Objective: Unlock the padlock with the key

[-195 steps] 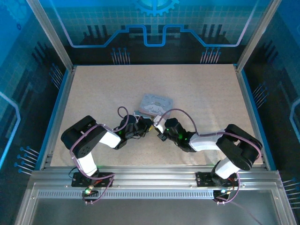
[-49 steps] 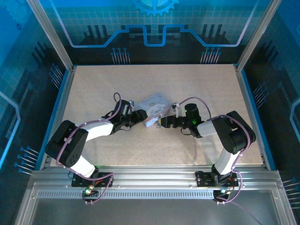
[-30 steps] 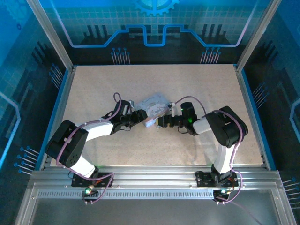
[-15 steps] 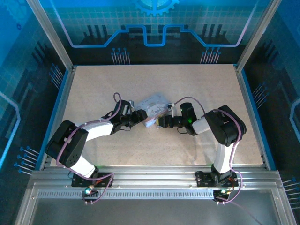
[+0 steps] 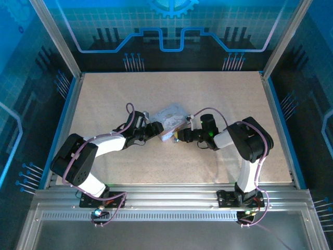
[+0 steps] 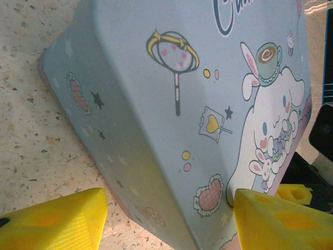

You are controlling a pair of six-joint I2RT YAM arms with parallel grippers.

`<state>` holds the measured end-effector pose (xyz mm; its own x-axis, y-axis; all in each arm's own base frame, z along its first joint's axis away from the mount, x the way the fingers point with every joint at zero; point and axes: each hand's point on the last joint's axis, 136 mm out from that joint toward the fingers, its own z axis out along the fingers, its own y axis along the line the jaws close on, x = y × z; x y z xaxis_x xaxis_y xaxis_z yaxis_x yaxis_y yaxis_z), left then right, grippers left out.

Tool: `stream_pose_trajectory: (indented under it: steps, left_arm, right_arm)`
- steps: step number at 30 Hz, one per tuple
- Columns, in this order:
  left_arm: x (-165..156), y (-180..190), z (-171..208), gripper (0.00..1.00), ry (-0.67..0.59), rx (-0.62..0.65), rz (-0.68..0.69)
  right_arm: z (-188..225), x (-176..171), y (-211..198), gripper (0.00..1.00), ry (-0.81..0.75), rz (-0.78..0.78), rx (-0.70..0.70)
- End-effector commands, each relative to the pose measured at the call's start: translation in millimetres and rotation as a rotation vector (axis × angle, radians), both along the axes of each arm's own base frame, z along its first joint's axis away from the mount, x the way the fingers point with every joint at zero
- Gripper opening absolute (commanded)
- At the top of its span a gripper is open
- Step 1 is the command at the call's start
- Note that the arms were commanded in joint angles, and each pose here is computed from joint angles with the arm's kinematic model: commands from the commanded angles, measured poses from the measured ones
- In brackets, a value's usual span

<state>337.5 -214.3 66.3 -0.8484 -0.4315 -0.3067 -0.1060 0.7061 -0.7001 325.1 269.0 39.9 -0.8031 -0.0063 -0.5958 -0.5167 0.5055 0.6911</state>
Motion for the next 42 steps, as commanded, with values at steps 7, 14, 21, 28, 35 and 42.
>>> stream_pose_trajectory:
  steps: [7, 14, 21, 28, 35, 42]
  left_arm:
    - [-20.2, 8.6, -23.4, 0.66, 0.087, 0.050, 0.010]
    - [-20.8, 8.9, -23.0, 0.66, 0.085, 0.052, 0.011]
    - [-24.8, 10.0, -24.1, 0.66, 0.086, 0.062, 0.012]
    - [-31.5, 10.7, -31.3, 0.66, 0.101, 0.071, 0.008]
    - [-37.3, 10.8, -35.8, 0.66, 0.112, 0.075, 0.004]
    - [-39.7, 10.4, -39.7, 0.66, 0.121, 0.076, 0.005]
  right_arm:
    - [-6.7, -2.2, -6.3, 0.13, 0.015, -0.007, -0.020]
    - [-4.4, -1.3, -7.8, 0.06, 0.015, -0.019, -0.016]
    - [0.6, 0.5, -13.6, 0.05, 0.024, -0.062, 0.017]
    - [4.8, 3.9, -20.8, 0.04, 0.033, -0.092, 0.036]
    - [13.5, 8.9, -25.8, 0.05, 0.033, -0.119, 0.049]
    - [22.5, 16.6, -30.1, 0.04, 0.032, -0.156, 0.060]
